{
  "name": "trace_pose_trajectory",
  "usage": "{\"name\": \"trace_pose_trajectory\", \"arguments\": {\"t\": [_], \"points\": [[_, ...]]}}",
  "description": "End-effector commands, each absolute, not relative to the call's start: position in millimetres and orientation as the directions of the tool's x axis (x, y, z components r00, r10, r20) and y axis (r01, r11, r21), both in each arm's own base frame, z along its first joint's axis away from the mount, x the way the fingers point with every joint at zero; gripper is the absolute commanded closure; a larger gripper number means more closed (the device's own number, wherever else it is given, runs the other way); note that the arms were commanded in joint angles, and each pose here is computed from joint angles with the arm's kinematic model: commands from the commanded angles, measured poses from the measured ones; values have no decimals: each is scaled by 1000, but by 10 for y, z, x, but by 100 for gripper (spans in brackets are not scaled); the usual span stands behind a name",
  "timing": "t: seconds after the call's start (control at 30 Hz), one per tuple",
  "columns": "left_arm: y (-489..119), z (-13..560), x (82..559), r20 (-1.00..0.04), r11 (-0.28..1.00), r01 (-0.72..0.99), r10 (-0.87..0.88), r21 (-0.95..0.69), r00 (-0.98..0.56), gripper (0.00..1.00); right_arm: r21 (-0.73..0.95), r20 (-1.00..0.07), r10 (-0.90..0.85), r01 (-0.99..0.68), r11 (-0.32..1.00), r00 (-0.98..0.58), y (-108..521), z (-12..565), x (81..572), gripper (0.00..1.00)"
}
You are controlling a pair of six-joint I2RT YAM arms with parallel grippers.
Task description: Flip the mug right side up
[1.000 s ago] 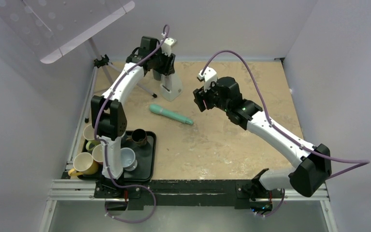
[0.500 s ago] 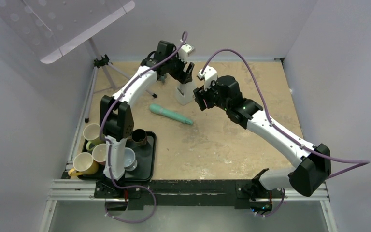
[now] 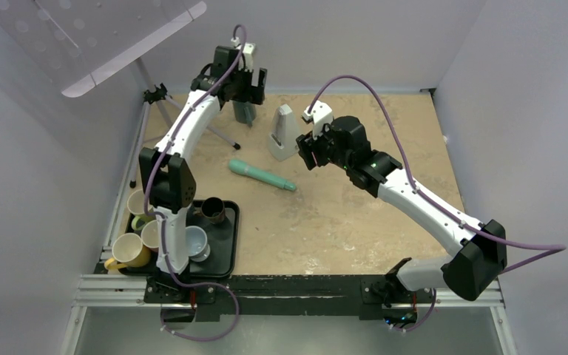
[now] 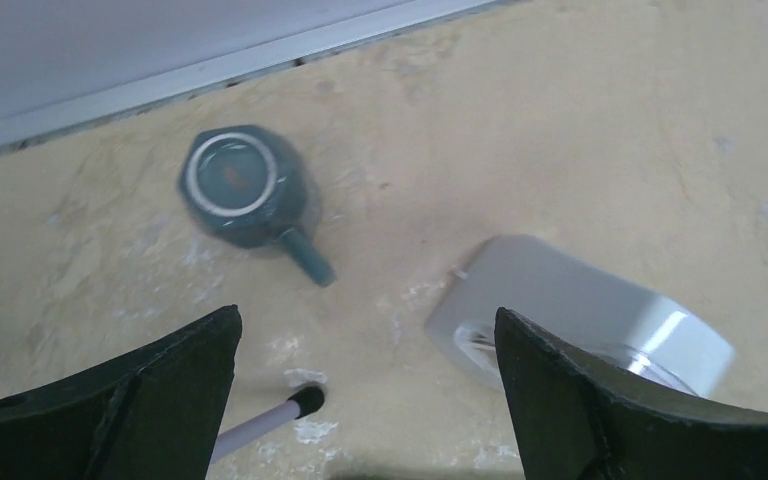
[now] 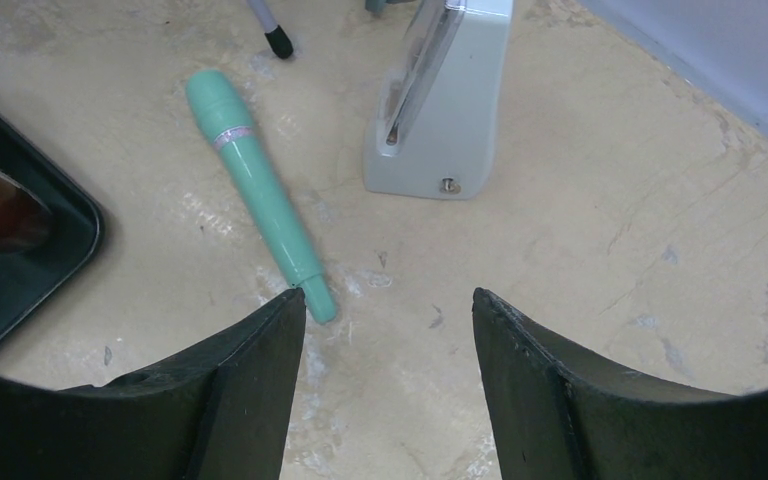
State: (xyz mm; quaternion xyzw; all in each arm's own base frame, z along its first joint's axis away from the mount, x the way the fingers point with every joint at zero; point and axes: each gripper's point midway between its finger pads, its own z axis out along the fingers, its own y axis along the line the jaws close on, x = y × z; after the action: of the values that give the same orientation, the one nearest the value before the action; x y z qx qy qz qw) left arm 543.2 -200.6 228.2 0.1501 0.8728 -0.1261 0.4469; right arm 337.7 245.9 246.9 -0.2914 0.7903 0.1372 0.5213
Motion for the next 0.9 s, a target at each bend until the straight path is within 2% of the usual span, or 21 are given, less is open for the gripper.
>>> {"name": "trace_pose_trajectory", "arguments": {"t": [0.0, 0.23, 0.37, 0.53, 0.73, 0.87], "points": [[-1572, 1907, 5505, -753, 993, 102, 21, -62, -658, 2, -83, -935, -260, -564, 822, -240, 2425, 2762, 3435, 35], [-1520, 1257, 5583, -684, 998, 23, -17, -50, -730, 7, -72, -933, -259, -577, 814, -250, 2462, 2750, 3426, 36], [-1543, 1032, 5727, -691, 997, 72, 34, -25, -722, 17, -55, -929, -258, -593, 803, -264, 2507, 2747, 3413, 36], [-1481, 1011, 5991, -724, 994, 100, 93, 34, -683, 23, -50, -933, -250, -595, 803, -258, 2500, 2845, 3392, 36], [-1532, 954, 6014, -703, 991, 136, 99, 3, -705, 31, -59, -942, -240, -587, 807, -236, 2499, 2956, 3424, 36], [-1433, 949, 6018, -698, 995, 104, 84, 14, -711, 44, -62, -941, -246, -598, 799, -232, 2552, 3000, 3460, 36]]}}
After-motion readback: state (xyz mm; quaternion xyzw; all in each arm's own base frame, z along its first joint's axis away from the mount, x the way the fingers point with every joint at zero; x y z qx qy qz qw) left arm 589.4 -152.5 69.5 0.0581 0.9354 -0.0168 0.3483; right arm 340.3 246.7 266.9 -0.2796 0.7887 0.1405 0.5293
